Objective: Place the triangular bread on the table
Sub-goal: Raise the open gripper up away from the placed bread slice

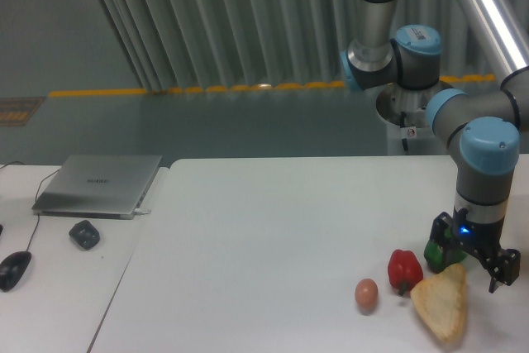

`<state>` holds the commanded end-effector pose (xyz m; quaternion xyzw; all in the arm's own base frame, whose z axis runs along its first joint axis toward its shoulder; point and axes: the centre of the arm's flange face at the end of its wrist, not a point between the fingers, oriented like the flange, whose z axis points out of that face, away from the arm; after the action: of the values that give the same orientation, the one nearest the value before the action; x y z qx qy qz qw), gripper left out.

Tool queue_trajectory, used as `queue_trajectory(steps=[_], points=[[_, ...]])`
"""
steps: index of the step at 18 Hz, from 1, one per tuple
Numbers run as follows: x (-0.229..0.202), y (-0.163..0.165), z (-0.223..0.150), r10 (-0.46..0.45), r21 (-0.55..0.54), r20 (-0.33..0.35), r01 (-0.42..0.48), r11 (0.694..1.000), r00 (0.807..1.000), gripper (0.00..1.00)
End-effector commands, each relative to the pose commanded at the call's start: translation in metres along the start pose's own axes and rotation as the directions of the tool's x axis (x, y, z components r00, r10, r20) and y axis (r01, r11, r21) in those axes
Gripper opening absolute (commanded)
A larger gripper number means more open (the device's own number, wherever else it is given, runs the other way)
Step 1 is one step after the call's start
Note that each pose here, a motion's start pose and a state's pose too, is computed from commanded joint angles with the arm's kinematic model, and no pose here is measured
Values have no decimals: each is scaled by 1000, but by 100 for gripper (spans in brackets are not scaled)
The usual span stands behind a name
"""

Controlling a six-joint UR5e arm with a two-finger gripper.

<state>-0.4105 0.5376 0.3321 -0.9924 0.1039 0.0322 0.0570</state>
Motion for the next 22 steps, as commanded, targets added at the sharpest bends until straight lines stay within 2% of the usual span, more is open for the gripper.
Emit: queue_trajectory(steps=[4, 6, 8, 11, 12, 22], points=[[-2, -2, -8, 56, 7, 14, -56, 998, 998, 100], [-7, -2, -18, 145, -13, 43, -145, 989, 989, 100], [-8, 3, -27, 264, -74, 69, -259, 963, 962, 100], [-8, 5, -37, 395, -100, 72, -387, 916, 916, 100], [-8, 6, -41, 409, -101, 73, -401, 910, 909, 100], [-5, 12, -61, 424, -103, 90, -415, 904, 901, 100]])
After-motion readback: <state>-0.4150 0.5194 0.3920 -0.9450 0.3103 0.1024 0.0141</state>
